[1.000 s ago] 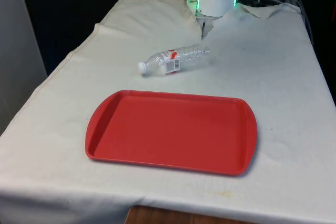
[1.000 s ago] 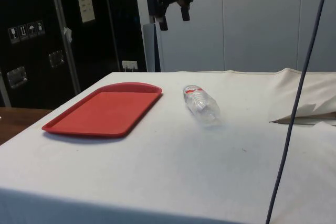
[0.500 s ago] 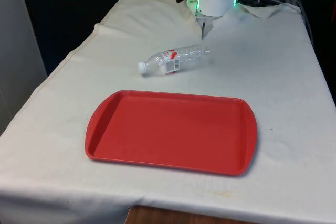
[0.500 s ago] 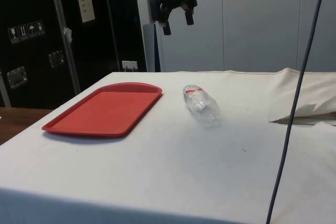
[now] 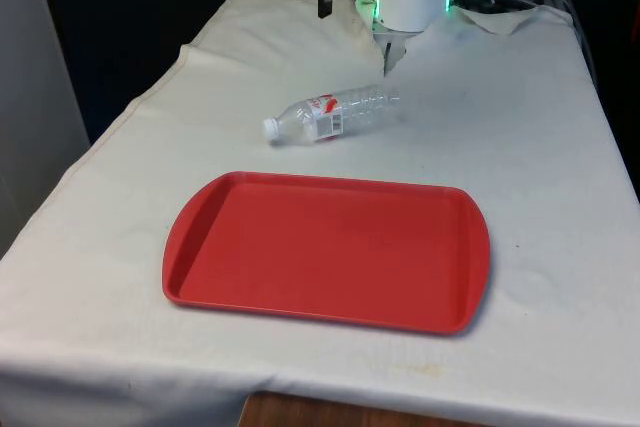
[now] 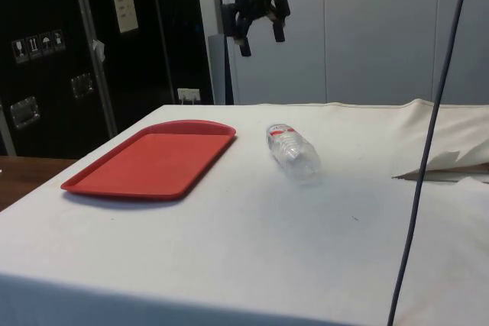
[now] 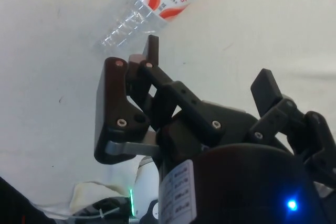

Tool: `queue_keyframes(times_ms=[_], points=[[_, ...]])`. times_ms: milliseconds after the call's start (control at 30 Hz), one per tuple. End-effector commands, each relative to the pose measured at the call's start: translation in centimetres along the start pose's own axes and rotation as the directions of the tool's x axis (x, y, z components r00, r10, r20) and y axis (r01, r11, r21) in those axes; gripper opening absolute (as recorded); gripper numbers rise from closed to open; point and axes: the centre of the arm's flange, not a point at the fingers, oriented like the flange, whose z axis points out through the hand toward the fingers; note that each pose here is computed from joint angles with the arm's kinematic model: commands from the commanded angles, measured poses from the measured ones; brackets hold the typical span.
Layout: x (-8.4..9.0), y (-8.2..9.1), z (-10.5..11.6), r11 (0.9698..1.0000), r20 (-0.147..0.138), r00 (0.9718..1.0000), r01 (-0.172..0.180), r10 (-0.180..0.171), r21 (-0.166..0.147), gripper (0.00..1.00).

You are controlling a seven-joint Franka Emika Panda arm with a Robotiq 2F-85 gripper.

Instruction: Place the bottle upright on the tray.

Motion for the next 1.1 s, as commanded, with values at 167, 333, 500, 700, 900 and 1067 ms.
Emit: queue_keyframes(times_ms=[167, 333, 500, 700, 900, 1067], points=[[0.5, 0.8, 0.8, 0.9997, 0.011, 0.9997, -0.024, 0.024, -0.003, 1.0], [1.1, 1.2, 1.0, 0.9989, 0.012, 0.9988, -0.047, 0.047, 0.001, 1.0], [1.6, 1.6, 1.2, 0.9981, 0.015, 0.998, -0.062, 0.062, -0.001, 1.0], [1.9, 2.2, 1.8, 0.9962, 0.034, 0.9958, -0.086, 0.085, 0.014, 1.0], [1.9, 2.4, 2.3, 0.9939, 0.053, 0.9931, -0.106, 0.105, 0.029, 1.0], [2.0, 2.5, 2.8, 0.9905, 0.075, 0.9894, -0.128, 0.124, 0.05, 1.0]])
